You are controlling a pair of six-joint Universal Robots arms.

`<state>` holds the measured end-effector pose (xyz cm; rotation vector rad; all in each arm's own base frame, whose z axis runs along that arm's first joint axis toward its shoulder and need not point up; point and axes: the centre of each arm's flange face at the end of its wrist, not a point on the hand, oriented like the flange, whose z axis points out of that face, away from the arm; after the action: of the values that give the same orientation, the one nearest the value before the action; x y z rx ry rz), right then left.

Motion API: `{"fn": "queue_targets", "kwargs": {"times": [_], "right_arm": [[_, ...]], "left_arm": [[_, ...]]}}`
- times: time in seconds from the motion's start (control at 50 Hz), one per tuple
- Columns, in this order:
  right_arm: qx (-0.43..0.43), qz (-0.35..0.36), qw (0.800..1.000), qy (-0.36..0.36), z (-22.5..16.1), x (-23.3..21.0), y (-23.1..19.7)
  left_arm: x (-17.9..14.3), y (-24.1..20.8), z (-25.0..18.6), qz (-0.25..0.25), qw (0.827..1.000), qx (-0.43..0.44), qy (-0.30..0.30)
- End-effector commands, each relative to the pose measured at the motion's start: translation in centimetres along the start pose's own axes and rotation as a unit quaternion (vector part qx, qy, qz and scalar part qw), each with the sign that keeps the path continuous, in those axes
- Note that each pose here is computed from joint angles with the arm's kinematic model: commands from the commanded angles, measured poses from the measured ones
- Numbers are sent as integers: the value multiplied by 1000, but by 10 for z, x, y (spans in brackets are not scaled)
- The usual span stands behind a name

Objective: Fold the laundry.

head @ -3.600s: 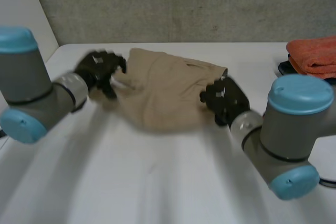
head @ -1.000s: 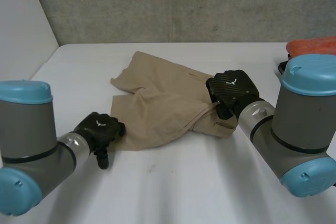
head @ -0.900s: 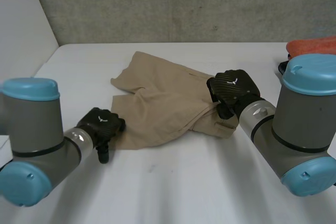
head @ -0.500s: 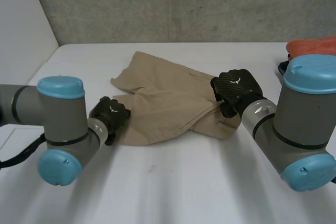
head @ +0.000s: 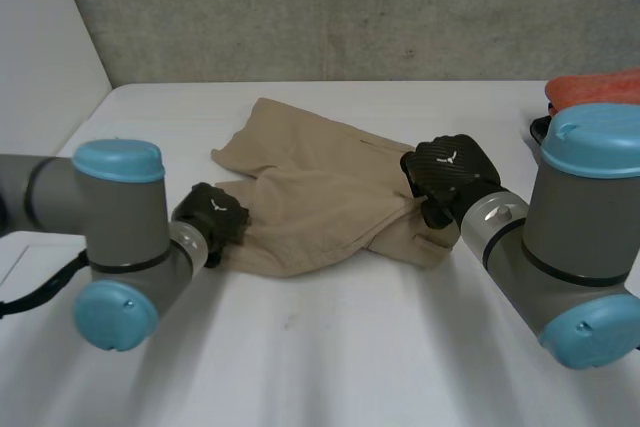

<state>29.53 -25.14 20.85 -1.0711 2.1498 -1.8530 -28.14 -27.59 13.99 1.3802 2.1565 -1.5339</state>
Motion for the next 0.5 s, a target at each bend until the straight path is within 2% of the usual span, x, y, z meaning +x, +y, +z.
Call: {"fn": "queue_targets", "kwargs": {"times": [0.02,0.04,0.06,0.1,0.12,0.18,0.28,0.34,0.4,0.5], "right_arm": [[-72,-147,983,-81,-40,-10,8],[-88,-172,977,-95,-46,-11,12],[-119,-224,959,-128,-60,-13,22],[-144,-260,942,-155,-71,-14,30],[-157,-295,926,-175,-80,-13,36],[-154,-322,915,-188,-84,-15,40],[-157,-308,920,-185,-85,-15,43],[-157,-297,924,-180,-83,-13,43],[-150,-293,928,-175,-80,-14,42],[-114,-285,942,-134,-54,-15,39]], "left_arm": [[-14,-14,-69,18,999,-18,31],[-14,-14,-78,24,999,-23,37],[-13,-11,-93,36,997,-42,56],[-11,-7,-108,50,994,-64,79],[-10,-5,-119,62,991,-76,95],[-9,-3,-133,76,986,-89,118],[-3,-8,-153,84,979,-83,167],[-4,-12,-153,83,979,-75,171],[-9,-17,-143,81,983,-63,152],[-26,-31,-98,56,996,-25,70]]}}
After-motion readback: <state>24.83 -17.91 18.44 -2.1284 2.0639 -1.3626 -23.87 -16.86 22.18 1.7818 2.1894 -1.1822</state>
